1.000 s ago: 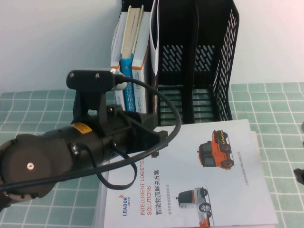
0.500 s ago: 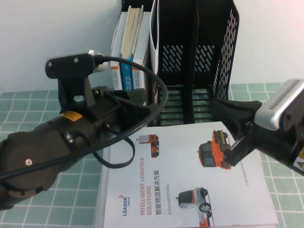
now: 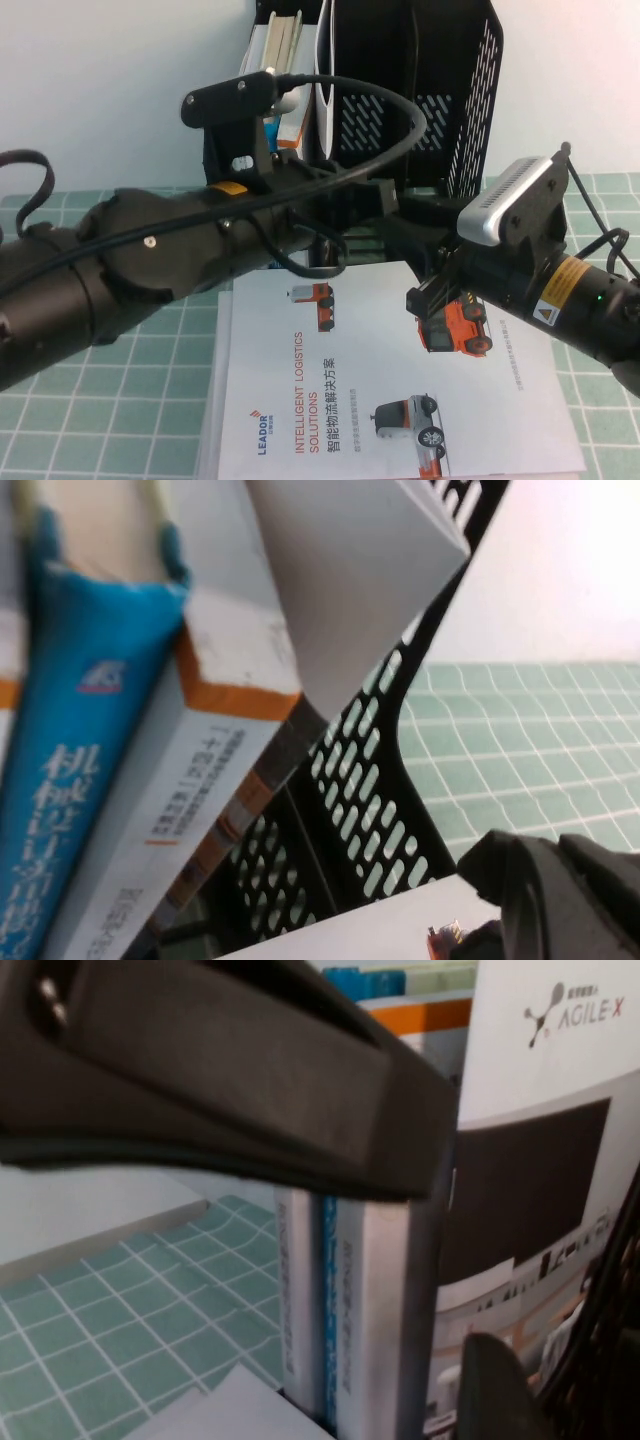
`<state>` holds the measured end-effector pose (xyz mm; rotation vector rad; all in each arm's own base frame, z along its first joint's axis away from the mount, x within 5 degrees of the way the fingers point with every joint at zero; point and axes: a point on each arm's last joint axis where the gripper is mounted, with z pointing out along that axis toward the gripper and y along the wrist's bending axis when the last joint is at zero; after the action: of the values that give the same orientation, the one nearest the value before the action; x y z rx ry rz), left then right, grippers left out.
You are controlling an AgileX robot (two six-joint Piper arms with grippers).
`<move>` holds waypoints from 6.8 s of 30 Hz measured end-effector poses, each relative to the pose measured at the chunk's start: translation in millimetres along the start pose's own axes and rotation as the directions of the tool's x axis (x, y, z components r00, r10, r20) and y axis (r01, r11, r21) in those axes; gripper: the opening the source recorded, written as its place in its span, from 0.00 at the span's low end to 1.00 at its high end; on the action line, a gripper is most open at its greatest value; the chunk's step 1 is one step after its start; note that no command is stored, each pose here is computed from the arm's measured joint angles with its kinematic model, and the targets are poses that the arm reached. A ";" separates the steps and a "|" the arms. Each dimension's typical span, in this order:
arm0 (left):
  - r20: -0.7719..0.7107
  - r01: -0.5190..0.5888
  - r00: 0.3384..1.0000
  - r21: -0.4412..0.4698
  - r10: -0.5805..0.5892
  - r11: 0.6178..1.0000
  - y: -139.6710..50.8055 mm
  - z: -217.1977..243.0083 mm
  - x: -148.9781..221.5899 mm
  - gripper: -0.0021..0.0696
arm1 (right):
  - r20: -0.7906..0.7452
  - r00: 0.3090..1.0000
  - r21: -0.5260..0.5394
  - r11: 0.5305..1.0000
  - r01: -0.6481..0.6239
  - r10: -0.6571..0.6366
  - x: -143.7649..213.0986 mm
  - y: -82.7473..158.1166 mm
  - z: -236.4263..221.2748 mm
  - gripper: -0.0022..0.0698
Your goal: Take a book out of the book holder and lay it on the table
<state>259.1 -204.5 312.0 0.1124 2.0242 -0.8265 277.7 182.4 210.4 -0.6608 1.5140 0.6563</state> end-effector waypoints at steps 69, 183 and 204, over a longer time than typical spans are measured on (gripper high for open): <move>-0.010 0.051 0.999 -0.072 -0.052 0.996 35.4 8.0 -19.9 0.03 | 0.049 0.999 0.172 0.985 -0.020 0.012 9.1 -11.0 77.5 0.09; 0.052 -0.444 0.884 -0.214 0.464 0.870 3.9 -247.8 -25.2 0.03 | -0.644 0.651 0.066 0.819 0.571 -0.402 -200.6 61.5 -214.5 0.04; 0.082 -0.356 0.927 -0.122 0.367 0.926 79.2 -235.6 119.0 0.03 | -0.451 0.881 0.029 0.984 0.176 -0.144 -19.2 70.4 -267.0 0.03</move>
<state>50.7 -31.3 261.9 0.3655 1.8670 -0.4801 47.7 31.6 241.5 -0.9181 1.8723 0.3313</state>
